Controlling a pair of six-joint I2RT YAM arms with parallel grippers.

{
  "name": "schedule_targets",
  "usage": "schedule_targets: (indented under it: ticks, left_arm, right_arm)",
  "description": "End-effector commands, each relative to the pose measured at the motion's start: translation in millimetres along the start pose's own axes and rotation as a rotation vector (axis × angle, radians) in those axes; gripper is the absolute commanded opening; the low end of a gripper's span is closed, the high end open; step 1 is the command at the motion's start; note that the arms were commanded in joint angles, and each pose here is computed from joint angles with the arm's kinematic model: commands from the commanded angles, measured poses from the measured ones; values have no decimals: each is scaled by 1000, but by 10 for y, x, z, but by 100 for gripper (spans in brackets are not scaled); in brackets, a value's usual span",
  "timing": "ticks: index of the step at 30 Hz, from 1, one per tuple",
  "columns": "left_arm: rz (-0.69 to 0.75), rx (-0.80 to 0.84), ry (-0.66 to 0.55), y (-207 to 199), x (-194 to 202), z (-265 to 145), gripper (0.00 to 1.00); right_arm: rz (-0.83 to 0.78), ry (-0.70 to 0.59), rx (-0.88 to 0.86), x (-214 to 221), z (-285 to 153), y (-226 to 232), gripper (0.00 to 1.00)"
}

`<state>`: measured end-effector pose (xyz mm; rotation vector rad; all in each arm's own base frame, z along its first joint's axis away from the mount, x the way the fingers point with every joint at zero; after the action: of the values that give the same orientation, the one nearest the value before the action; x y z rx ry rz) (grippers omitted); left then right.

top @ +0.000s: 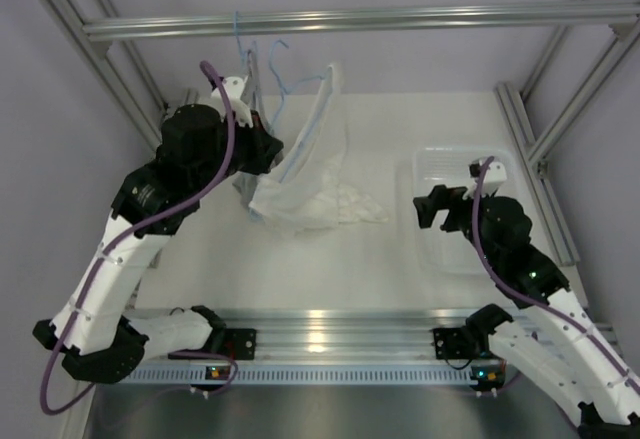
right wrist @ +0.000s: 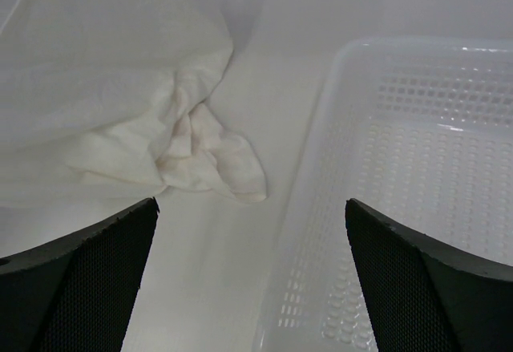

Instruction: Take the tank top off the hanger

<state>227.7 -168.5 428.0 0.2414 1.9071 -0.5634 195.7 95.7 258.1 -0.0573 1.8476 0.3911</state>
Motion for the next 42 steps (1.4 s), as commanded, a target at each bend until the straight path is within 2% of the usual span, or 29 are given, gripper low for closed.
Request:
schedule_targets:
  ticks: [1, 7, 11, 16, 20, 23, 29, 32, 33, 35, 36, 38, 39, 42]
  left_arm:
    - [-23, 162, -65, -203, -105, -236, 0]
    - [-17, 206, -39, -188, 75, -470, 0]
    - [1, 278, -6, -216, 225, -661, 0]
    - [11, 380, 6, -306, 279, -864, 0]
    - [-9, 424, 13, -359, 290, -931, 0]
    - [-20, 459, 9, -403, 279, -958, 0]
    - [-27, 480, 3, -436, 253, -952, 0]
    - [-30, 495, -1, -458, 237, -968, 0]
    - [-32, 494, -5, -457, 229, -980, 0]
    - [-28, 496, -11, -459, 217, -992, 0]
    - [-25, 500, -13, -463, 212, -1007, 0]
    - [-24, 506, -15, -468, 208, -1019, 0]
    - [-23, 510, -19, -472, 201, -1036, 0]
    - [-19, 508, -20, -466, 209, -1039, 0]
  right_arm:
    - [-18, -136, -158, -429, 32, 294, 99]
    - [-60, -136, -308, -683, 214, 600, 99]
    - [-101, -166, -487, -829, 256, 869, 98]
    - [-93, -152, -546, -898, 423, 1010, 97]
    - [-28, -227, -600, -1060, 521, 1144, 93]
    - [-26, -229, -627, -1086, 657, 1268, 92]
    - [-40, -251, -597, -1140, 797, 1446, 90]
    - [-48, -258, -554, -1131, 876, 1445, 79]
    - [-51, -255, -550, -1114, 882, 1459, 65]
    - [-62, -258, -503, -1088, 931, 1417, 49]
    - [-65, -262, -487, -1084, 937, 1402, 35]
    - [-60, -273, -444, -1081, 963, 1347, 17]
    - [-57, -282, -432, -1099, 960, 1332, 0]
    - [-34, -312, -373, -1146, 966, 1259, 0]
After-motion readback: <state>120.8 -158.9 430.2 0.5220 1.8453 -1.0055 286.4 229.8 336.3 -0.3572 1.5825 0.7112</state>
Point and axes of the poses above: each gripper's point midway between its finger pads, its own z axis out along the fingers, its own y axis along the line the jaws close on, x = y × z, the point moved 5 cm from there along -z, back along the fingers
